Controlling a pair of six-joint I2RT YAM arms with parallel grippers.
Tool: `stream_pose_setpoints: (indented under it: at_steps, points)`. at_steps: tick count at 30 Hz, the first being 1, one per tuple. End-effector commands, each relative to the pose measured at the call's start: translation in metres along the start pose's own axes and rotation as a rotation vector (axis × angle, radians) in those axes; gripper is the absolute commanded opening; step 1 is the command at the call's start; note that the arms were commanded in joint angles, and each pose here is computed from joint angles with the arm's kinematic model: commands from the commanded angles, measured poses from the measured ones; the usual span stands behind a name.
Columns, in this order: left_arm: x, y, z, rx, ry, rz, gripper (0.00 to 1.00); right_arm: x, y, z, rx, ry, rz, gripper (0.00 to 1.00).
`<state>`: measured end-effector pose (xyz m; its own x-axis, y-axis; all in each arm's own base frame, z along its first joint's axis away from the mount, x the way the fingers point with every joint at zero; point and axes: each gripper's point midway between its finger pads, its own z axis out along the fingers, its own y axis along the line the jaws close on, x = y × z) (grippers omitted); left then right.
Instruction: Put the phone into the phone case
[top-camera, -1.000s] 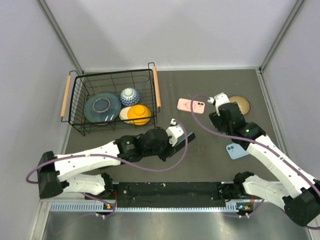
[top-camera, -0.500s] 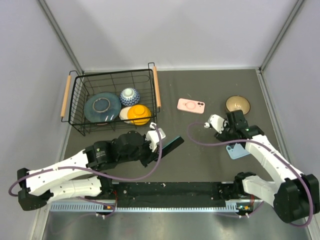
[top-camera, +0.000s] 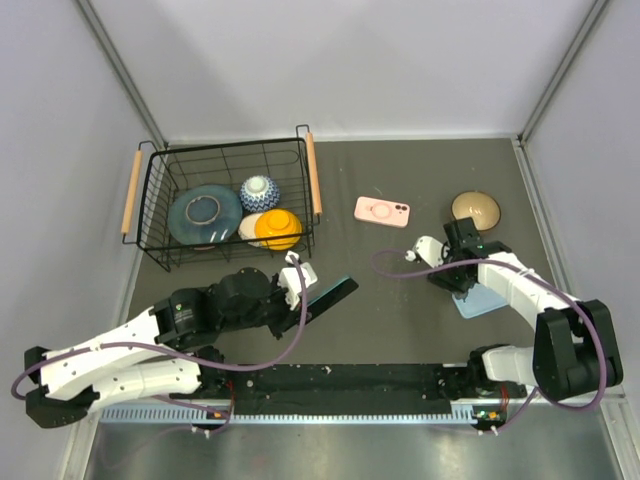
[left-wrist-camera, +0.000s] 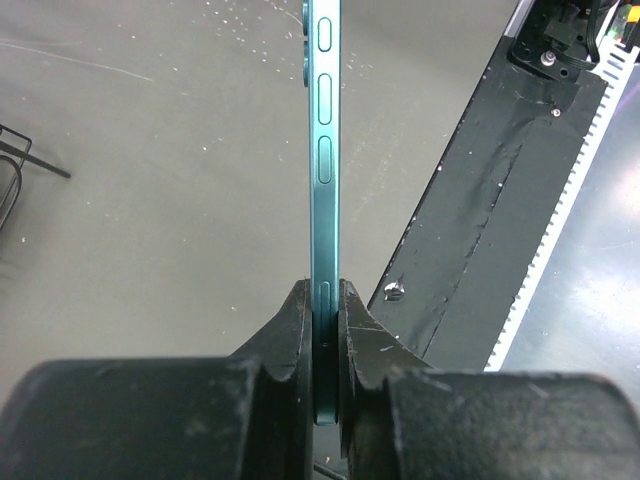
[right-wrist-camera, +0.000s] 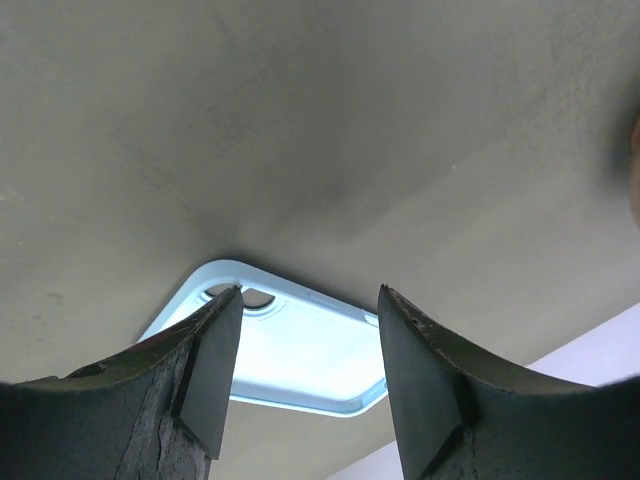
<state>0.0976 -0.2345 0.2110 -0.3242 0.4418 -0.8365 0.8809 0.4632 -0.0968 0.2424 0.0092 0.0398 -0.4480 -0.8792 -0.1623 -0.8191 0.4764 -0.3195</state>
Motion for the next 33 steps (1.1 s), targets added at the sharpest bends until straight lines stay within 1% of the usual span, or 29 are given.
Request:
stream_pose_setpoints:
  at_steps: [1, 4, 8, 11, 15, 19, 22, 25, 26, 28, 29, 31, 32, 33]
  points:
    - [-0.025, -0.001, -0.005, 0.003, -0.108, 0.016, 0.00, -0.001, -0.020, -0.006, 0.071, -0.007, 0.028, 0.57]
    - [-0.025, -0.001, -0.006, 0.006, -0.110, 0.020, 0.00, 0.006, -0.016, -0.003, 0.068, 0.018, 0.037, 0.58]
    - [-0.028, -0.003, -0.007, 0.019, -0.124, 0.025, 0.00, 0.007, -0.010, 0.002, 0.060, 0.000, 0.019, 0.59]
    - [-0.029, -0.004, -0.007, 0.020, -0.125, 0.025, 0.00, 0.000, -0.008, 0.006, 0.039, -0.034, 0.021, 0.59]
    - [-0.029, -0.003, -0.011, 0.020, -0.134, 0.024, 0.00, -0.009, 0.005, 0.012, -0.032, -0.078, 0.030, 0.58]
    - [-0.029, -0.001, -0.015, 0.009, -0.160, 0.021, 0.00, -0.028, 0.016, 0.011, -0.097, -0.178, 0.045, 0.56]
    - [-0.033, 0.001, -0.019, 0.000, -0.184, 0.016, 0.00, -0.036, 0.025, 0.009, -0.148, -0.219, 0.052, 0.52]
    - [-0.034, 0.001, -0.022, -0.002, -0.197, 0.014, 0.00, -0.038, 0.029, 0.009, -0.170, -0.226, 0.051, 0.45]
    - [-0.035, 0.001, -0.022, -0.001, -0.201, 0.015, 0.00, -0.038, 0.030, 0.009, -0.176, -0.225, 0.059, 0.41]
    - [-0.036, 0.002, -0.023, -0.010, -0.206, 0.014, 0.00, -0.040, 0.031, 0.010, -0.187, -0.230, 0.068, 0.36]
    - [-0.035, 0.003, -0.024, -0.013, -0.207, 0.011, 0.00, -0.041, 0.032, 0.010, -0.191, -0.232, 0.074, 0.31]
    - [-0.036, 0.004, -0.025, -0.017, -0.212, 0.012, 0.00, -0.044, 0.032, 0.011, -0.205, -0.232, 0.096, 0.26]
    - [-0.036, 0.004, -0.026, -0.016, -0.216, 0.010, 0.00, -0.046, 0.032, 0.011, -0.211, -0.234, 0.100, 0.21]
    - [-0.037, 0.004, -0.026, -0.017, -0.220, 0.010, 0.00, -0.051, 0.029, 0.011, -0.218, -0.241, 0.108, 0.18]
